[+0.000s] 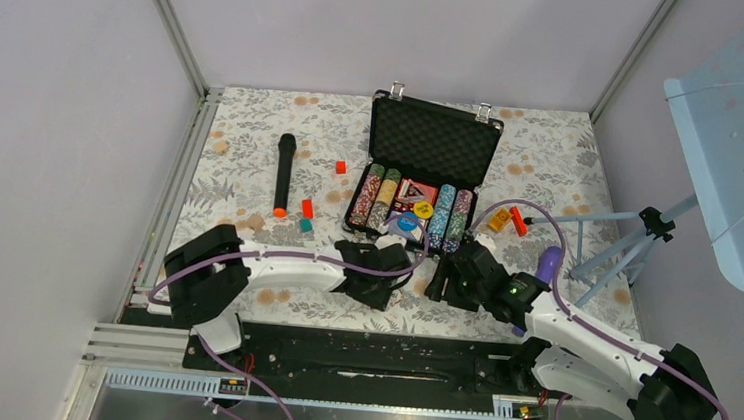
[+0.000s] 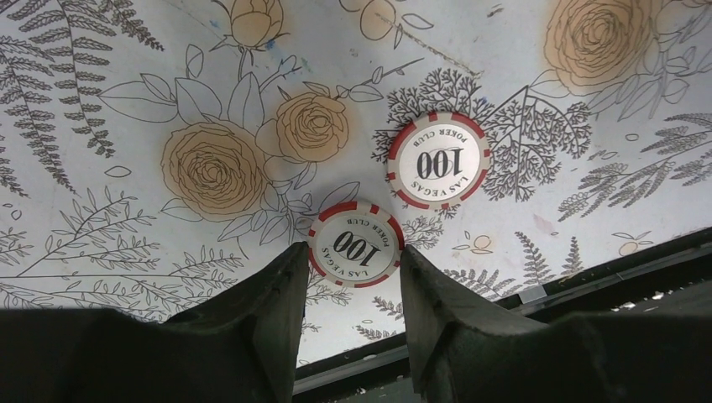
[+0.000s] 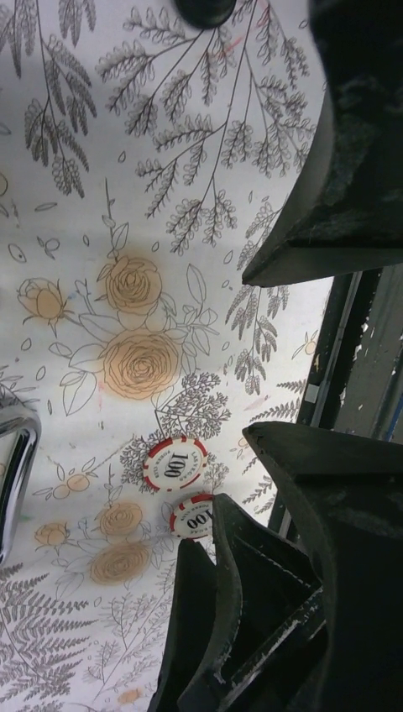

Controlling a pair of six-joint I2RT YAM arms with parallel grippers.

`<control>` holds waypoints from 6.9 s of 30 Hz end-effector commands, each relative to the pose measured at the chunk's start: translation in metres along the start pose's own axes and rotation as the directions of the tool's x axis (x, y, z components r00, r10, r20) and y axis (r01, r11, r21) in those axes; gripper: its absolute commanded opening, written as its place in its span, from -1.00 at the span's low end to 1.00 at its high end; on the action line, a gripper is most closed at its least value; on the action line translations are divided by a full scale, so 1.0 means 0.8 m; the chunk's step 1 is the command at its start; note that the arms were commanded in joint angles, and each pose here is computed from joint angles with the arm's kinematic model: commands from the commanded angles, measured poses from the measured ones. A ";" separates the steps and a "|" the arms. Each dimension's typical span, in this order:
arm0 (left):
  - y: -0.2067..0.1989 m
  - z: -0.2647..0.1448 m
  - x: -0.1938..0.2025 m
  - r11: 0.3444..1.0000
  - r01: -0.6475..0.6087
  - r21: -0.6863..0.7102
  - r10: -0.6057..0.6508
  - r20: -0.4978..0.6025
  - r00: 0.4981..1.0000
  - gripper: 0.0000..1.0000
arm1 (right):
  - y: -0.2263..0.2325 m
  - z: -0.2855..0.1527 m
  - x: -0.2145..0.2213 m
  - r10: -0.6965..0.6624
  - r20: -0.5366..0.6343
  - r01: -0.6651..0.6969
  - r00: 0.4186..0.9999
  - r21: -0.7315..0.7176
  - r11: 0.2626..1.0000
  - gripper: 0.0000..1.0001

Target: Pack up texas hold em set

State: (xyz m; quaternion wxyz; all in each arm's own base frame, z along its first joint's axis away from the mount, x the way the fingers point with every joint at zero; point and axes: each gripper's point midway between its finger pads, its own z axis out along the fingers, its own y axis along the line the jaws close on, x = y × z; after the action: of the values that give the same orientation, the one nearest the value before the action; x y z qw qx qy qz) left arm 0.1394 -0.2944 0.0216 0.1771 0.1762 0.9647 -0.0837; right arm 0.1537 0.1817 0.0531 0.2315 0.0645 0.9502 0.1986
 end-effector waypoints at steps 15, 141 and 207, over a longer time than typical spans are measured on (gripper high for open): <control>-0.027 -0.053 -0.037 0.988 -0.013 0.151 -0.008 0.137 0.991 -0.15 | 0.060 0.019 -0.001 0.094 -0.075 -0.106 0.993 -0.174 0.979 0.35; 0.246 -0.161 -0.108 0.863 0.474 0.177 -0.505 0.361 0.784 0.63 | 0.291 0.076 -0.163 -0.743 0.482 0.862 0.465 -0.438 0.255 -1.00; 0.247 -0.159 -0.110 0.854 0.482 0.197 -0.521 0.349 0.779 0.64 | 0.237 0.179 -0.169 -0.963 0.216 0.951 0.159 -0.294 0.091 -1.00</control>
State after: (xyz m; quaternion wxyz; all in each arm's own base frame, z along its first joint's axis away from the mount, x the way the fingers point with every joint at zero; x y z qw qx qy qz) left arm 0.2445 -0.1077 0.1450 0.3128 -0.1079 0.9233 -0.1951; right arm 0.3429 0.3818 0.0787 0.3097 -0.5885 0.7163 0.2111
